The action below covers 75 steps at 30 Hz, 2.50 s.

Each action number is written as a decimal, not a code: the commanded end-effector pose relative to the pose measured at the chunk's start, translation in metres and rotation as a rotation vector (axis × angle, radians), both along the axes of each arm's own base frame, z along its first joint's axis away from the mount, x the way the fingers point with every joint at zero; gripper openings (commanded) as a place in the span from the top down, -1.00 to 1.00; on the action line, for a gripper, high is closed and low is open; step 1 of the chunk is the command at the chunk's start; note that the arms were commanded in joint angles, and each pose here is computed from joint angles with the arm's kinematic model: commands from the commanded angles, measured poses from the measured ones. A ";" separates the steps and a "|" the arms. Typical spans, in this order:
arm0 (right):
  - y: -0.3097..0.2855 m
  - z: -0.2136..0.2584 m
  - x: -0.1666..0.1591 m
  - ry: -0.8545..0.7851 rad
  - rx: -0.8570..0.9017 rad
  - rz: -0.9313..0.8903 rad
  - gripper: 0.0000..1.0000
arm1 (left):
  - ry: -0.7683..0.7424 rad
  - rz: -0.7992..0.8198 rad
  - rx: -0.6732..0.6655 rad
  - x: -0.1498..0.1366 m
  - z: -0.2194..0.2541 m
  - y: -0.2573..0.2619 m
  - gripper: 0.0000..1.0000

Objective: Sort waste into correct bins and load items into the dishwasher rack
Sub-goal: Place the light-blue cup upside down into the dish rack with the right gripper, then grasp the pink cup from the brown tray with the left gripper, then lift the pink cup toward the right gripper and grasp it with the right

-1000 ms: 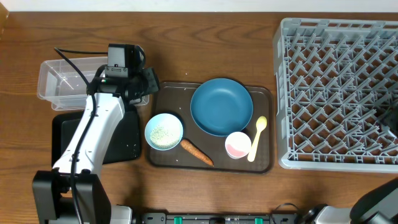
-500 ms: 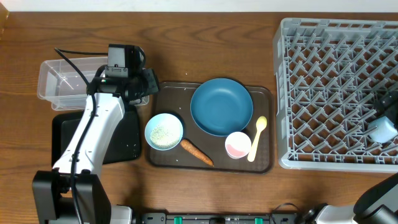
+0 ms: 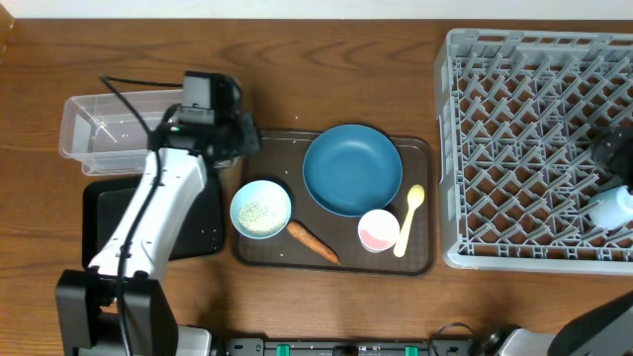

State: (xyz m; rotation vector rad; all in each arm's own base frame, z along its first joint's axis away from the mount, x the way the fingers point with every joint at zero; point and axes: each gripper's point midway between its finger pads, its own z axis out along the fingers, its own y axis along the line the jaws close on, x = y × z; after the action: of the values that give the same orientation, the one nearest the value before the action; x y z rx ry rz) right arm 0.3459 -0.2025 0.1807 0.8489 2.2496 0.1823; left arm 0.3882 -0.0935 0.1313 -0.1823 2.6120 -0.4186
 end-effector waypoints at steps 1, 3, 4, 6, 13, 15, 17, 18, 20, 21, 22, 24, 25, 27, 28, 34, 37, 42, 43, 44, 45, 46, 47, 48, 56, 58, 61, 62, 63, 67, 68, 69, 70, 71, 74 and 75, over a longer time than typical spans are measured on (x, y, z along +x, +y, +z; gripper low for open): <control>0.031 0.024 0.013 -0.065 -0.012 0.120 -0.98 | -0.013 -0.106 0.021 -0.009 0.005 -0.027 0.40; 0.048 0.022 0.018 -0.056 -0.003 0.168 -0.98 | 0.001 -0.176 0.033 -0.020 0.002 -0.047 0.39; 0.055 0.020 0.019 -0.051 0.003 0.187 -0.99 | 0.009 -0.204 0.037 -0.026 0.001 -0.055 0.39; 0.078 0.018 0.025 -0.044 0.007 0.266 -0.99 | 0.031 -0.264 0.044 -0.039 -0.002 -0.074 0.38; 0.133 0.015 0.039 -0.024 -0.025 0.418 -0.98 | 0.056 -0.526 0.100 -0.088 -0.009 -0.129 0.36; 0.141 0.014 0.040 -0.015 -0.039 0.433 -0.98 | 0.068 -0.596 0.121 -0.102 -0.012 -0.138 0.35; 0.149 0.014 0.042 -0.011 -0.047 0.452 -0.98 | 0.085 -0.661 0.141 -0.117 -0.015 -0.146 0.35; 0.151 0.013 0.042 -0.009 -0.050 0.456 -0.99 | 0.094 -0.695 0.153 -0.125 -0.016 -0.148 0.35; 0.153 0.013 0.042 -0.006 -0.056 0.459 -0.98 | 0.109 -0.780 0.184 -0.140 -0.019 -0.153 0.34; 0.153 0.013 0.042 -0.006 -0.055 0.459 -0.98 | 0.113 -0.811 0.194 -0.146 -0.020 -0.154 0.28; 0.153 0.013 0.042 -0.006 -0.055 0.458 -0.98 | 0.116 -0.842 0.204 -0.152 -0.021 -0.157 0.25; 0.153 0.013 0.042 -0.006 -0.056 0.459 -0.99 | 0.111 -0.880 0.211 -0.158 -0.021 -0.162 0.23; 0.153 0.013 0.042 -0.006 -0.055 0.459 -0.98 | 0.104 -0.893 0.212 -0.160 -0.021 -0.165 0.21; 0.153 0.013 0.042 -0.006 -0.055 0.459 -0.99 | 0.090 -0.905 0.209 -0.161 -0.020 -0.170 0.13; 0.153 0.013 0.042 -0.006 -0.055 0.459 -0.99 | 0.087 -0.909 0.208 -0.162 -0.020 -0.172 0.08; 0.153 0.013 0.042 -0.006 -0.056 0.459 -0.98 | 0.104 -0.916 0.215 -0.161 -0.028 -0.173 -0.04; 0.152 0.013 0.043 -0.007 -0.056 0.459 -0.99 | 0.111 -0.922 0.202 -0.159 -0.035 -0.179 -0.05; 0.152 0.013 0.042 -0.006 -0.056 0.458 -0.98 | 0.138 -0.945 0.142 -0.159 -0.051 -0.195 -0.05; 0.152 0.013 0.042 -0.006 -0.056 0.458 -0.98 | 0.153 -0.946 0.147 -0.160 -0.056 -0.194 -0.04; 0.152 0.013 0.042 -0.006 -0.056 0.458 -0.98 | 0.167 -0.944 0.154 -0.160 -0.061 -0.193 -0.04; 0.152 0.013 0.042 -0.006 -0.056 0.458 -0.99 | 0.182 -0.944 0.159 -0.161 -0.066 -0.193 -0.03; 0.153 0.013 0.042 -0.006 -0.056 0.459 -0.99 | 0.199 -0.945 0.164 -0.161 -0.071 -0.192 0.06; 0.152 0.013 0.042 -0.006 -0.056 0.458 -0.99 | 0.209 -0.944 0.167 -0.162 -0.074 -0.191 0.25; 0.152 0.013 0.042 -0.006 -0.056 0.458 -0.99 | 0.216 -0.938 0.167 -0.162 -0.076 -0.191 0.46; 0.152 0.013 0.042 -0.006 -0.056 0.459 -0.99 | 0.163 -0.929 0.148 -0.155 -0.061 -0.195 0.84; 0.152 0.013 0.042 -0.006 -0.057 0.458 -0.99 | 0.145 -0.905 0.136 -0.151 -0.052 -0.193 0.88; 0.152 0.013 0.042 -0.006 -0.065 0.468 -0.98 | 0.094 -0.847 0.111 -0.137 -0.030 -0.183 0.88; 0.152 0.013 0.042 -0.006 -0.069 0.472 -0.98 | 0.078 -0.813 0.098 -0.131 -0.023 -0.178 0.88; 0.152 0.013 0.042 -0.006 -0.070 0.473 -0.98 | 0.059 -0.767 0.082 -0.123 -0.013 -0.171 0.87; 0.155 0.014 0.043 -0.016 -0.078 0.499 -0.98 | -0.031 -0.591 -0.018 -0.087 0.025 -0.140 0.88; 0.158 0.015 0.044 -0.027 -0.077 0.520 -0.99 | -0.058 -0.546 -0.071 -0.077 0.037 -0.133 0.88; 0.160 0.017 0.044 -0.037 -0.072 0.537 -0.98 | -0.083 -0.504 -0.130 -0.066 0.048 -0.127 0.88; 0.167 0.020 0.045 -0.061 -0.060 0.578 -0.98 | -0.104 -0.473 -0.190 -0.058 0.057 -0.123 0.88; 0.174 0.022 0.046 -0.084 -0.048 0.619 -0.98 | -0.121 -0.436 -0.265 -0.048 0.068 -0.119 0.87; 0.202 0.033 0.045 -0.172 -0.017 0.787 -0.99 | -0.144 -0.326 -0.502 -0.021 0.098 -0.106 0.87; 0.212 0.036 0.044 -0.203 -0.012 0.847 -0.98 | -0.139 -0.294 -0.578 -0.013 0.106 -0.103 0.87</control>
State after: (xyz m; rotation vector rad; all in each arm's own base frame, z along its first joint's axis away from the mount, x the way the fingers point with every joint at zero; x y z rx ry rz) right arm 0.3905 -0.0271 0.2004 0.0888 2.3598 0.4492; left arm 0.3738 -0.1931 0.2101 0.2300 2.3488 -0.8873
